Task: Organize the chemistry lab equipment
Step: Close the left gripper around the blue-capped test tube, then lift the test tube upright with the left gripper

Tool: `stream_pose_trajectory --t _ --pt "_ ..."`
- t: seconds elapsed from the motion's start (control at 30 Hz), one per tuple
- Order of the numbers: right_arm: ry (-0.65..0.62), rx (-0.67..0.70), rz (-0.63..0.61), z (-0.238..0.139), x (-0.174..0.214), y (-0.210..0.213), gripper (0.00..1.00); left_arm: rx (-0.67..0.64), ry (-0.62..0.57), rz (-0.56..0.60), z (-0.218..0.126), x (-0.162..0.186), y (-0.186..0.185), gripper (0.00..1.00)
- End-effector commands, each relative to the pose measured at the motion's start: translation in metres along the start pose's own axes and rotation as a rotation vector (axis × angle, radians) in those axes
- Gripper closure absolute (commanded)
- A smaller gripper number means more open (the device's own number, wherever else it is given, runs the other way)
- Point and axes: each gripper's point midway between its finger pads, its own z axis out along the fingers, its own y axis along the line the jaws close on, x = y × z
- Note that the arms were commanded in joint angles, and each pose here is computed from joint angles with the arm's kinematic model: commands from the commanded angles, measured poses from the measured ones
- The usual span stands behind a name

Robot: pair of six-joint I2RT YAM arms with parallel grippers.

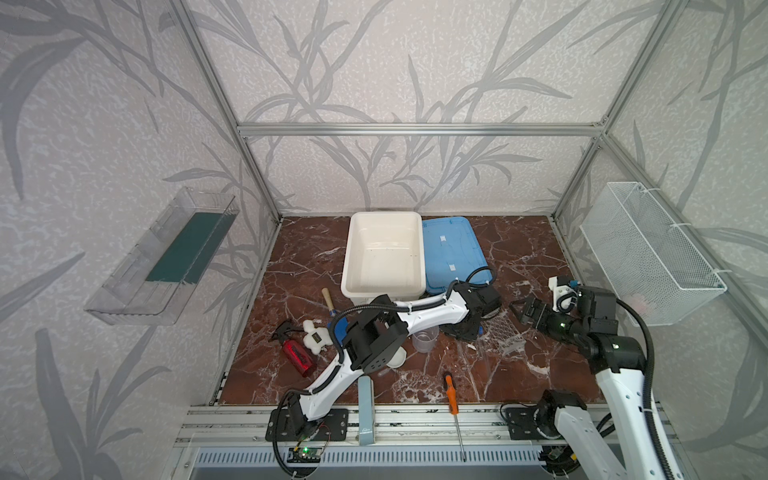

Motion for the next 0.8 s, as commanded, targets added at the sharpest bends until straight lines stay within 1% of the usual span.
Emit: stream_pose_trajectory --t 0.0,0.17,0.23,0.3,0.37,0.43,0.63,0.77 --pt "-0.014 0.009 -0.003 -0.001 0.000 -0.002 0.06 -0.028 0.026 0.008 -0.005 0.014 0.006 0.71" --pt "-0.024 0.018 0.000 -0.002 0.001 -0.005 0.06 0.059 0.067 -0.009 -0.001 0.025 -0.006 0.71" --pt "-0.025 0.017 0.003 -0.001 0.001 -0.005 0.06 0.052 0.073 -0.007 0.000 0.026 -0.005 0.72" --pt "-0.023 0.018 0.002 -0.002 0.001 -0.005 0.06 0.041 0.065 -0.005 -0.001 0.025 -0.002 0.76" --pt "-0.024 0.025 0.000 -0.002 0.001 -0.006 0.06 0.027 0.042 -0.008 -0.004 0.021 0.000 0.77" --pt "-0.025 0.028 -0.002 -0.003 0.001 -0.006 0.06 0.027 0.021 -0.017 -0.006 0.016 0.002 0.81" --pt "-0.033 0.027 -0.005 -0.005 0.001 -0.005 0.06 0.077 -0.039 -0.043 -0.018 0.001 -0.002 0.81" --pt "-0.048 0.031 -0.009 -0.007 -0.001 -0.005 0.06 0.160 -0.118 -0.038 -0.037 -0.016 -0.011 0.82"
